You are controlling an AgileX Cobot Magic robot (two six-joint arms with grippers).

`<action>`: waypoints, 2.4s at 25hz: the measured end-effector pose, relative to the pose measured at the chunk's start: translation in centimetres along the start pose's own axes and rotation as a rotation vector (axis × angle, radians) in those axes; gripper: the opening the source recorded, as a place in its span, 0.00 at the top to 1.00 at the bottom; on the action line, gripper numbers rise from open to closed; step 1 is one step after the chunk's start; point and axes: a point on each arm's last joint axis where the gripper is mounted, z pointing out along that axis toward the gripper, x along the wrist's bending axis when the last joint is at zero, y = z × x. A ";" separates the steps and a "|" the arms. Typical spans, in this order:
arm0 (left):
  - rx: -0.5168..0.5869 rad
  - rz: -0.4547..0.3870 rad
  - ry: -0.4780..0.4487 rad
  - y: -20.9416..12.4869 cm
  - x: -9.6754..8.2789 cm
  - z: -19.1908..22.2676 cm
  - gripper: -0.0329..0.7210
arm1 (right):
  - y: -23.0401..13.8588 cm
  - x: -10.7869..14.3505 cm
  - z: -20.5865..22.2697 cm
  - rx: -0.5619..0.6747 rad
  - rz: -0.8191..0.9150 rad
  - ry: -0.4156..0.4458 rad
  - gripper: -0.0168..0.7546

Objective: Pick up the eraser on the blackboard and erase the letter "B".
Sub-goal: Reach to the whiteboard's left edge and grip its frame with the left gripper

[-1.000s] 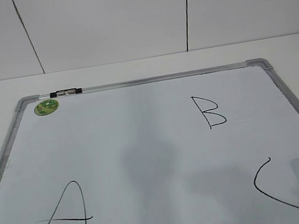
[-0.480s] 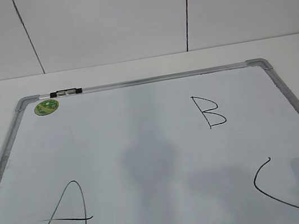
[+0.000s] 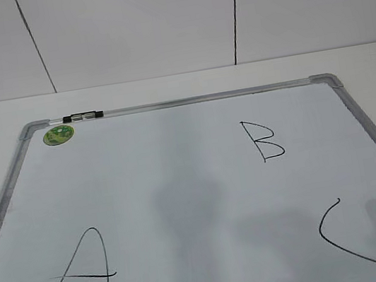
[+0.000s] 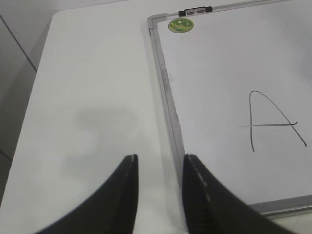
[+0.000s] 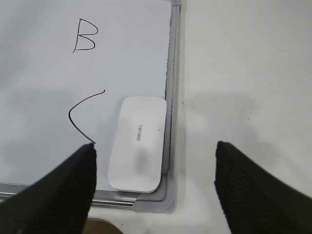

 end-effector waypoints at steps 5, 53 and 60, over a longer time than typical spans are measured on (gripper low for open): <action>0.000 0.000 0.000 0.0 0.0 0.0 0.64 | 0.0 0.0 0.0 0.000 0.000 0.000 0.22; 0.866 -0.123 -0.035 12.5 2.3 27.9 0.64 | 9.7 1.4 5.2 0.493 0.214 0.148 0.22; 0.885 -0.109 -0.043 10.5 2.3 31.8 0.64 | 9.7 1.5 5.2 0.494 0.222 0.157 0.22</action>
